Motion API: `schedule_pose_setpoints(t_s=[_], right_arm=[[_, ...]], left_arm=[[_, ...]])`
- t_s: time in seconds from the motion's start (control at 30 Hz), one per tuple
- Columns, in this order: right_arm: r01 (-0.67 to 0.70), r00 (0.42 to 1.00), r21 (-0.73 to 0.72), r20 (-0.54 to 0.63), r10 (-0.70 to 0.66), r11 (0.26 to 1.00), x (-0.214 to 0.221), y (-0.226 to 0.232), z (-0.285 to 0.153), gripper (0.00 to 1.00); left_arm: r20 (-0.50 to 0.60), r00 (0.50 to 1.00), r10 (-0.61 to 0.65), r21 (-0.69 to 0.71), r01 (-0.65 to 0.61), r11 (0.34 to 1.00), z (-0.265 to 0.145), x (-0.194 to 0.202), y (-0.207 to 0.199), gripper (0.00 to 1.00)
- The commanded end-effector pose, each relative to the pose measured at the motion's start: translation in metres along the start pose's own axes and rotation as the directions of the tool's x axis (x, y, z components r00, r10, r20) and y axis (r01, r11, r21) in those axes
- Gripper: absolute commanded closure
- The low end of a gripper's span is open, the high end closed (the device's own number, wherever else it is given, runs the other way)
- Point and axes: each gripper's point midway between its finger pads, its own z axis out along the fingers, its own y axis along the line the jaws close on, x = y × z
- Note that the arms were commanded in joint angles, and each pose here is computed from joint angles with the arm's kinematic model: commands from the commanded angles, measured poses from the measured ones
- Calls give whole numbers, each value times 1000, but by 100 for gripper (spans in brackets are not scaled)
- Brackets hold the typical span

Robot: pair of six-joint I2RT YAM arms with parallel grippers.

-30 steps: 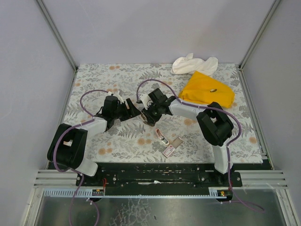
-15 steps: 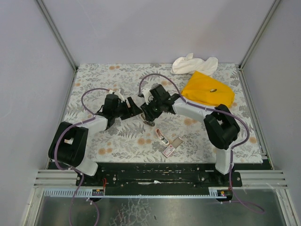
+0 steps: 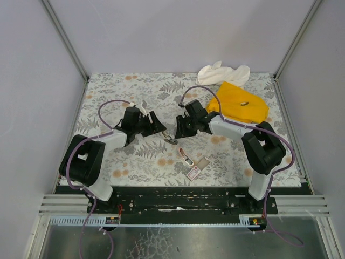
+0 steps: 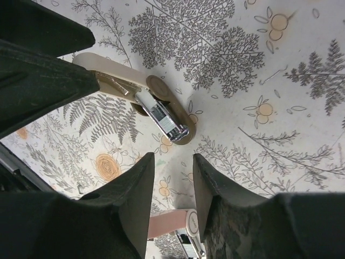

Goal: Load the staples into the stapler

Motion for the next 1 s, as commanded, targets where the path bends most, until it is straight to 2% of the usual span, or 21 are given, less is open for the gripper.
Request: schedule_pose_setpoints(t_s=[0.0, 0.3, 0.73, 0.87, 0.97], right_arm=[[-70, 997, -61, 15, 71, 996, -5, 16, 1, 59], [-100, 995, -78, -35, 98, 992, 8, 12, 21, 57], [-107, 992, -40, -64, 104, 993, 16, 0, 39, 64], [-77, 996, -38, -58, 75, 996, 14, 1, 31, 64], [-33, 999, -9, -41, 33, 999, 9, -1, 17, 61]], left_arm=[[14, 998, 61, 42, -61, 997, 3, -7, -17, 38], [-13, 997, 81, 48, -80, 996, 4, 10, -30, 41], [-84, 983, 164, 90, -156, 984, 12, 57, -64, 43], [-66, 981, 181, 80, -176, 981, 9, 57, -69, 43], [-26, 977, 211, 58, -209, 976, 5, 46, -70, 42]])
